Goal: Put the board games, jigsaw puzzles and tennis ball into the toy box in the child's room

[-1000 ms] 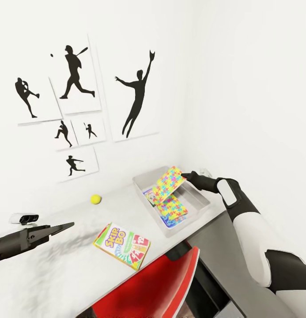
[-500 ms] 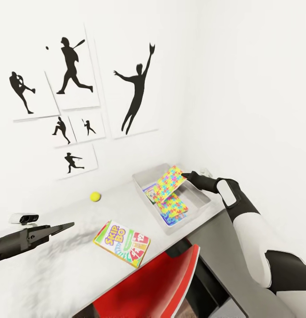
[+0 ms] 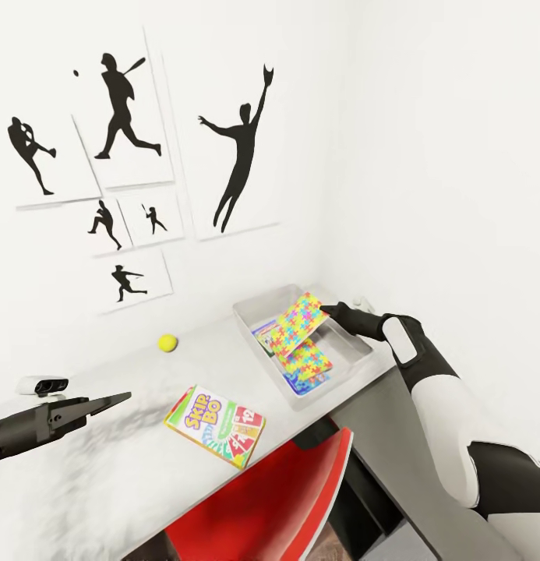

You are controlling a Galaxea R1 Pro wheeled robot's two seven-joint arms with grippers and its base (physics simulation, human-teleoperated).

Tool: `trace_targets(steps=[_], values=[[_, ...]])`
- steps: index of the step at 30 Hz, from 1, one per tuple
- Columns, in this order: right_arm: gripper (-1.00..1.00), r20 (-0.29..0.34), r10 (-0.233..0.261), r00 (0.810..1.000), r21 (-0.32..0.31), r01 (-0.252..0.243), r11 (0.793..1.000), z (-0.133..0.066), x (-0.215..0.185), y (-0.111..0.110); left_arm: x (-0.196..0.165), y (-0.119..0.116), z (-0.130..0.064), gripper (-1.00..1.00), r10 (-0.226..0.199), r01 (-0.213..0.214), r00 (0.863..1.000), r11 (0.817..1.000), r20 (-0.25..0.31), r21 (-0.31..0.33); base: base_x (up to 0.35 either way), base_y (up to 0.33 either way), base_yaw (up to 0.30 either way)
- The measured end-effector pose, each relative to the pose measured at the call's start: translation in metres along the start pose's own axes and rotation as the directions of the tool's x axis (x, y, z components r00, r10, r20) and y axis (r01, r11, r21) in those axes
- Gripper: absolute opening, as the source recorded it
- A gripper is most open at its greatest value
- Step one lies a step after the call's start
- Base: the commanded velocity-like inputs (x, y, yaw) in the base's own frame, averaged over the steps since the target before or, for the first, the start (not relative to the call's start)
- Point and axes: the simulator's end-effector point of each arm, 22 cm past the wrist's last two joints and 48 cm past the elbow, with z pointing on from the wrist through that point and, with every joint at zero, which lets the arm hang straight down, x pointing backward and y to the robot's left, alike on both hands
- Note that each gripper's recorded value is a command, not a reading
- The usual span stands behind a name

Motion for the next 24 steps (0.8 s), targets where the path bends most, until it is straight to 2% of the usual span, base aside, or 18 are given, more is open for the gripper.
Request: trace_targets(steps=[11,12,24], values=[[-1.0,-0.001,0.001,1.0,-0.001,-0.001,1.0,-0.0003,-0.0005,-0.0002,0.0001,0.0003,0.0,1.0,-0.001,0.001,1.0,1.0,0.0,0.0,0.0,0.0,0.0],[1.0,-0.001,0.001,1.0,-0.001,-0.001,1.0,-0.0003,-0.0007,-0.0001,0.0002,0.0003,0.0,1.0,-0.001,0.001,1.0,1.0,0.0,0.0,0.0,0.0,0.0],[1.0,0.002,-0.006,1.0,0.012,0.006,1.0,-0.0025,-0.0026,-0.0057,0.0001,0.0002,0.0,1.0,-0.001,0.001,1.0,1.0,0.0,0.0,0.0,0.0,0.0]])
